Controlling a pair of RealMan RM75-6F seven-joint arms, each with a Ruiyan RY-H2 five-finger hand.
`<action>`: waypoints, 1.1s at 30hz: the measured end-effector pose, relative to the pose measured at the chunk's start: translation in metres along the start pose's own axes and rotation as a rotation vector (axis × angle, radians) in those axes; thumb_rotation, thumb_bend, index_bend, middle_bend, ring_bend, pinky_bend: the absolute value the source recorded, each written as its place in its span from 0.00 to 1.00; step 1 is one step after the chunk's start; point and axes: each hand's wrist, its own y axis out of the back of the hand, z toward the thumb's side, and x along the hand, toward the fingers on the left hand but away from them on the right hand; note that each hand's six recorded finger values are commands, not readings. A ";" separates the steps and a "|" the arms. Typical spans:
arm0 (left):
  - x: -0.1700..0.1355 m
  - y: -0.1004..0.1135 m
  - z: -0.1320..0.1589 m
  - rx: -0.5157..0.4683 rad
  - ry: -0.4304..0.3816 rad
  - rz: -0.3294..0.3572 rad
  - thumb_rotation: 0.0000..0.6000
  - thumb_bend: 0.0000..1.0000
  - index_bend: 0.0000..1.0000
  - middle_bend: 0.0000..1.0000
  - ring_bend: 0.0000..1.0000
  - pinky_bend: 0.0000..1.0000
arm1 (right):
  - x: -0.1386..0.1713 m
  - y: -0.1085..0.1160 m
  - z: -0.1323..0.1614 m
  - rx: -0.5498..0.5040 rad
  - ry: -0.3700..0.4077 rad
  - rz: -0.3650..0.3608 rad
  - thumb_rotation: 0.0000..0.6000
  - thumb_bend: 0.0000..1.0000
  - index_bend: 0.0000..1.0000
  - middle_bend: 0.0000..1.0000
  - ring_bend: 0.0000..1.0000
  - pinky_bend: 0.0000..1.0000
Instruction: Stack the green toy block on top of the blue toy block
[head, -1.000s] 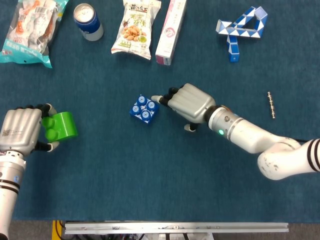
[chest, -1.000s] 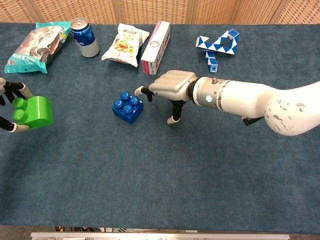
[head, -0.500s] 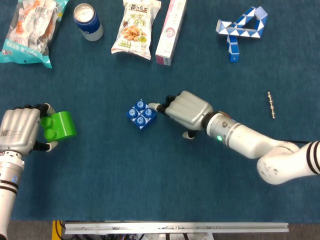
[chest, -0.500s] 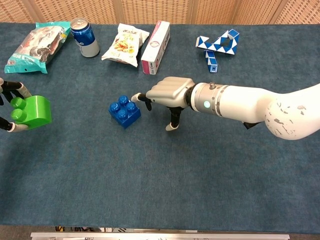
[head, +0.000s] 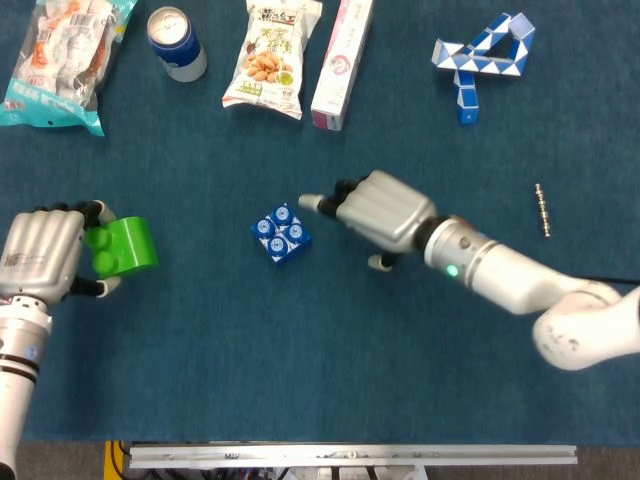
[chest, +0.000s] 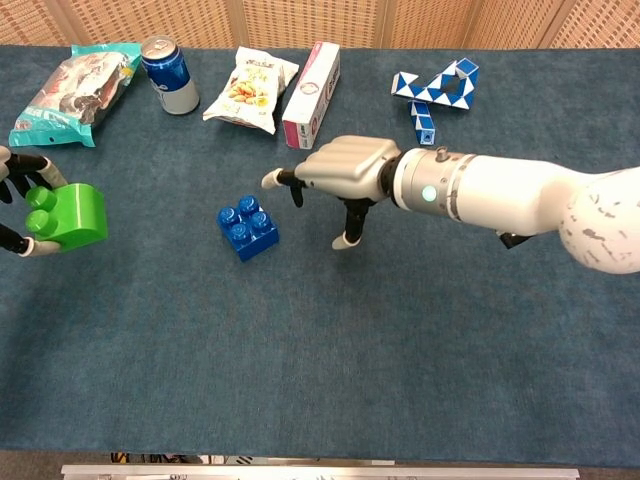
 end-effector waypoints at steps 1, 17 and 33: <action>0.001 0.001 0.002 -0.005 -0.004 -0.002 1.00 0.15 0.46 0.45 0.36 0.37 | 0.003 0.007 -0.006 -0.001 -0.014 -0.017 1.00 0.16 0.00 0.32 0.18 0.37; 0.022 0.005 0.044 -0.075 -0.016 -0.039 1.00 0.15 0.47 0.45 0.36 0.40 | 0.053 0.073 -0.092 0.039 -0.226 -0.160 1.00 0.16 0.00 0.32 0.18 0.37; 0.029 0.006 0.072 -0.107 0.003 -0.017 1.00 0.15 0.47 0.45 0.36 0.41 | 0.072 0.075 -0.131 0.004 -0.276 -0.185 1.00 0.16 0.00 0.32 0.18 0.37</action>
